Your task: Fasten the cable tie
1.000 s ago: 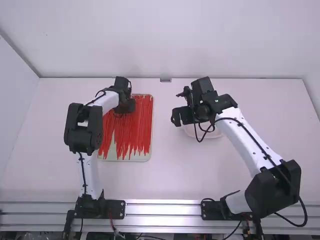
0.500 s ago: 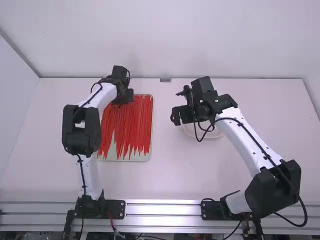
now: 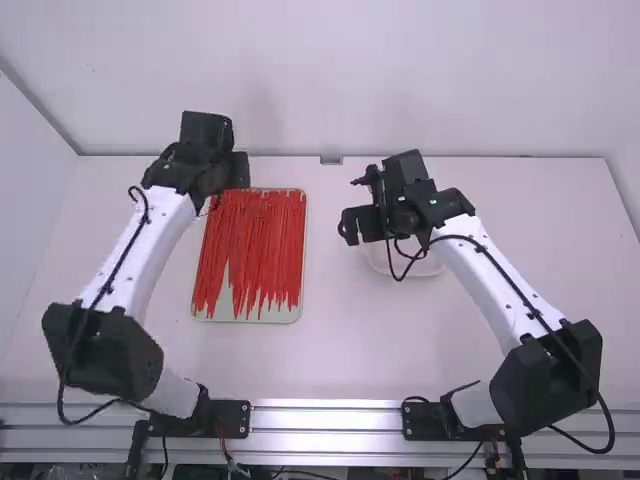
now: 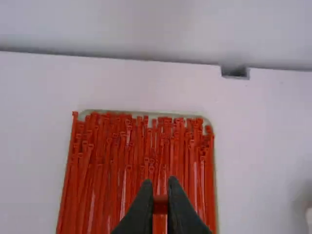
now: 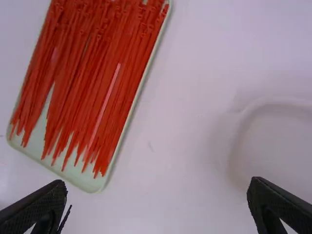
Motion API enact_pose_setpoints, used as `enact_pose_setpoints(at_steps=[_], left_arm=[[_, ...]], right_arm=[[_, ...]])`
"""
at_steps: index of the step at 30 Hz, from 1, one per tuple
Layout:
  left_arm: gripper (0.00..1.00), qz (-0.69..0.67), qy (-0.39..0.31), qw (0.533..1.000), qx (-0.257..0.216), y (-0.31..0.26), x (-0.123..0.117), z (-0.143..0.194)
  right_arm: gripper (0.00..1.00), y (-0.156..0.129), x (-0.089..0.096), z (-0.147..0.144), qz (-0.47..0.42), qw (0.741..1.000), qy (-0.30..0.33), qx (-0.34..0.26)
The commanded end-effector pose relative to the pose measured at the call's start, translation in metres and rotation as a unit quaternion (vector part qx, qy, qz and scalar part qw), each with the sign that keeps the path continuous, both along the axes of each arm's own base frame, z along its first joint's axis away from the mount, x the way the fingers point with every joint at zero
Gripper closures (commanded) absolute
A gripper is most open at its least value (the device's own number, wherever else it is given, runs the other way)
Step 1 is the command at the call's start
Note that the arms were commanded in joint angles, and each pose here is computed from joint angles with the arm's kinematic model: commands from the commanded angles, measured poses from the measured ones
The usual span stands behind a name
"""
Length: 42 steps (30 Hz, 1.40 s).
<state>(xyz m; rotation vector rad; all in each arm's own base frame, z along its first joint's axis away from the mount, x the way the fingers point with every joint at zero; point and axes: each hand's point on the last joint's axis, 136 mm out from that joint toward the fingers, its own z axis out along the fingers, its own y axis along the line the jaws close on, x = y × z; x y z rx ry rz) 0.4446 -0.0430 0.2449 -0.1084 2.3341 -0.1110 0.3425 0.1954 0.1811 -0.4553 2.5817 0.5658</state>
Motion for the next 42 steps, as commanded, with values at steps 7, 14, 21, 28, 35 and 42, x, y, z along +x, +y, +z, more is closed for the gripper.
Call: enact_pose_setpoints(at_steps=[7,14,21,28,35,42], left_arm=[[0.98,0.009,-0.042,0.997,-0.057,-0.006,-0.057,-0.011],[0.98,-0.064,-0.125,0.978,-0.157,-0.040,-0.076,0.026],[0.98,-0.114,-0.168,0.952,-0.230,-0.071,-0.080,0.062],[0.98,-0.143,-0.210,0.929,-0.269,-0.099,-0.082,0.092],[0.98,-0.135,-0.223,0.922,-0.287,-0.103,-0.080,0.102],[0.98,-0.131,-0.231,0.914,-0.306,-0.104,-0.080,0.110]], right_arm=[[0.01,0.032,-0.002,0.027,0.053,0.995,-0.006,0.089],[0.01,0.061,-0.015,0.044,0.140,0.981,-0.038,0.132],[0.04,0.089,-0.018,0.056,0.163,0.973,-0.075,0.142],[0.12,0.112,-0.024,0.063,0.181,0.968,-0.102,0.143],[0.33,0.121,-0.025,0.069,0.190,0.963,-0.119,0.149],[0.83,0.124,-0.022,0.075,0.183,0.962,-0.125,0.160]])
